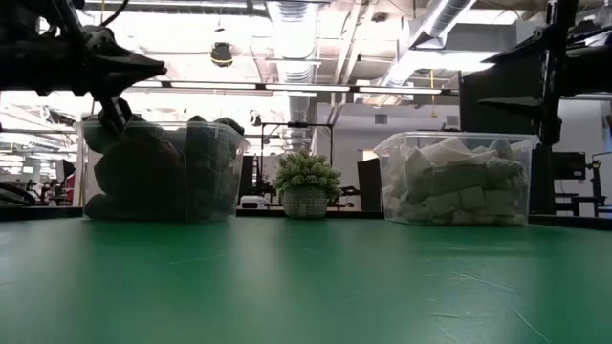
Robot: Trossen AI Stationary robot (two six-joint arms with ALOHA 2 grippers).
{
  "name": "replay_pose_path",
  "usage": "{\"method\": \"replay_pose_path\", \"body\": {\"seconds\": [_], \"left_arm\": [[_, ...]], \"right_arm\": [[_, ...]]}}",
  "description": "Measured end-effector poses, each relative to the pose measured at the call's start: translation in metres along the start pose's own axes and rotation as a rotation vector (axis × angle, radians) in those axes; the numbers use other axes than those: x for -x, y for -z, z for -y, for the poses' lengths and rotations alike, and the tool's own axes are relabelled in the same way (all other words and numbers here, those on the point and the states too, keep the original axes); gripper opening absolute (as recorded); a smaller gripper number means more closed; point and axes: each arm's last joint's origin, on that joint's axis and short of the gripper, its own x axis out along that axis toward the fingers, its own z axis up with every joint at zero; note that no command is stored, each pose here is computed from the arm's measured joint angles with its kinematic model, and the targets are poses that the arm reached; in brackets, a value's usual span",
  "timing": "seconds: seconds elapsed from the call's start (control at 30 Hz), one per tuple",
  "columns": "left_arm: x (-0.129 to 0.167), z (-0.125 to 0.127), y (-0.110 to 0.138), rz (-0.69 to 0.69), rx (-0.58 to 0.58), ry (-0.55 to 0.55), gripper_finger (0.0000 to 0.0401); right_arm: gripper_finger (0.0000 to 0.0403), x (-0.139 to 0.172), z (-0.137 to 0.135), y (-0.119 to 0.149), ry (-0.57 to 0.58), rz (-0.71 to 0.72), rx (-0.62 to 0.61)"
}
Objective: Sort towels by color in basket
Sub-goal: Return to Home Position
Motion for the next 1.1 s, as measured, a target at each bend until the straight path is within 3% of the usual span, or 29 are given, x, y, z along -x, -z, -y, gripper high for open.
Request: {"method": "replay_pose_path", "body": {"seconds": [0.27,0.33,0.5,0.67,0.83,1.1], "left_arm": [[0.0,0.001,-0.001,-0.001,-0.09,0.006,0.0006],[0.0,0.002,0.002,-0.038,-0.189,0.038,0.0006],[0.001,-0.003,0.01,-0.129,-0.508,0.024,0.0006],[0.002,-0.008,0.016,-0.206,-0.652,0.003,0.0006],[0.003,-0.01,0.018,-0.231,-0.712,0.0,0.0006],[0.004,-0.013,0.022,-0.293,-0.679,-0.024,0.0006]], "right_arm": [[0.029,0.002,0.0,0.006,-0.032,-0.085,0.171],[0.029,0.002,0.002,0.008,-0.018,-0.109,0.235],[0.029,0.004,0.012,0.014,0.041,-0.191,0.561],[0.029,0.004,0.015,0.015,0.054,-0.219,0.705],[0.029,0.004,0.015,0.015,0.056,-0.216,0.732],[0.029,0.004,0.015,0.015,0.058,-0.216,0.735]]}}
